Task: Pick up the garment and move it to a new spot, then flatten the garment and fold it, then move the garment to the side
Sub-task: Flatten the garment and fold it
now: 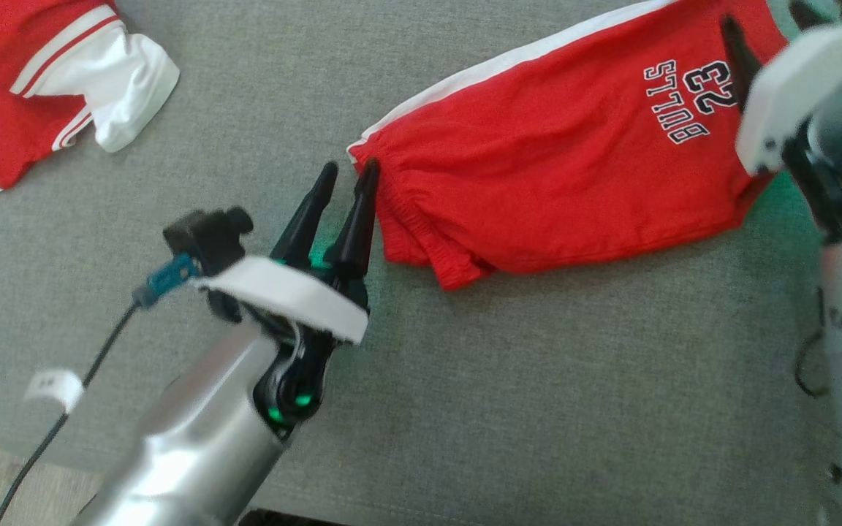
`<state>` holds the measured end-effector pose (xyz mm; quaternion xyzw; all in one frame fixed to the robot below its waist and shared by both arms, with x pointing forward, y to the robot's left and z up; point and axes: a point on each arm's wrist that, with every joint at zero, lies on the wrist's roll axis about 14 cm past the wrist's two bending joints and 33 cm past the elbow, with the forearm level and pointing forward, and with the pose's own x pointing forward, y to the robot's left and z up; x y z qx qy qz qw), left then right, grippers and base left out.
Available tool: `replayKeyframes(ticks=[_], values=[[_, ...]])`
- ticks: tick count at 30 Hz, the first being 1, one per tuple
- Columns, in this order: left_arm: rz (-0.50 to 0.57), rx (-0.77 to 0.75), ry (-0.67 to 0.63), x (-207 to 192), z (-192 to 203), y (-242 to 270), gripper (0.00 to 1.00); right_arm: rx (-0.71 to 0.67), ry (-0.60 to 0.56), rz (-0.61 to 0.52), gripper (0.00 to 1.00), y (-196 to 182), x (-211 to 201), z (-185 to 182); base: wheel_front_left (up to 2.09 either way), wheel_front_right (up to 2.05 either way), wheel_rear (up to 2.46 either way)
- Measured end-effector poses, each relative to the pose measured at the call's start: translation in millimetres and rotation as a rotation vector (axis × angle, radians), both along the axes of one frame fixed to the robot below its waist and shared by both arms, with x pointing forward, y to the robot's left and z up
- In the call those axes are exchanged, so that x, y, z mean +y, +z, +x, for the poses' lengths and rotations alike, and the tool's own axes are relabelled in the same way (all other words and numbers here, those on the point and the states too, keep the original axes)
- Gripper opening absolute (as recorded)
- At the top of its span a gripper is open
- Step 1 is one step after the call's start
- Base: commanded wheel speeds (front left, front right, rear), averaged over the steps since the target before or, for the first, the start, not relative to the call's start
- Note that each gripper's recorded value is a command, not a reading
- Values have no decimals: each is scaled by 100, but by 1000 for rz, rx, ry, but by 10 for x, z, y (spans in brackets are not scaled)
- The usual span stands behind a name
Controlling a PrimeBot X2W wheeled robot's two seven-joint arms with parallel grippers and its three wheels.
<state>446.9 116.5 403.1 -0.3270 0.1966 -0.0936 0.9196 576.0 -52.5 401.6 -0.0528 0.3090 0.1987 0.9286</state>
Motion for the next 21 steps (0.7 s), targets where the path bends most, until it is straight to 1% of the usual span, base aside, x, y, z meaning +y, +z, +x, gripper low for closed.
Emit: replayKeyframes(ticks=[2, 3, 6, 10, 13, 14, 16, 18, 19, 21], values=[[67, -21, -9, 40, -63, -2, 100, 27, 6, -63, 100, -113, -106, -64, 0, 0, 0], [67, -21, -9, 40, -63, -2, 100, 27, 6, -63, 100, -113, -106, -64, 0, 0, 0], [125, -65, 2, 74, -79, 65, 100, 39, 10, -108, 100, -182, -155, -64, 0, 0, 0], [186, -133, 16, 127, -74, 190, 100, 80, 3, -139, 100, -327, -187, -60, 0, 0, 0], [228, -204, 65, 237, -42, 347, 100, 89, 6, -159, 100, -366, -165, -6, 0, 0, 0], [253, -221, 71, 265, -48, 373, 100, 96, 5, -159, 100, -376, -153, 14, 0, 0, 0], [257, -244, 99, 311, -74, 416, 100, 124, 5, -146, 100, -410, -114, 25, 0, 0, 0], [259, -254, 101, 298, -143, 416, 100, 178, -7, -96, 100, -427, -67, -6, 0, 0, 0], [267, -256, 95, 291, -187, 403, 100, 200, -7, -78, 0, -427, -43, -36, 0, 0, 0], [274, -257, 101, 309, -250, 384, 100, 218, -13, -36, 0, -400, 1, -80, 0, 0, 0]])
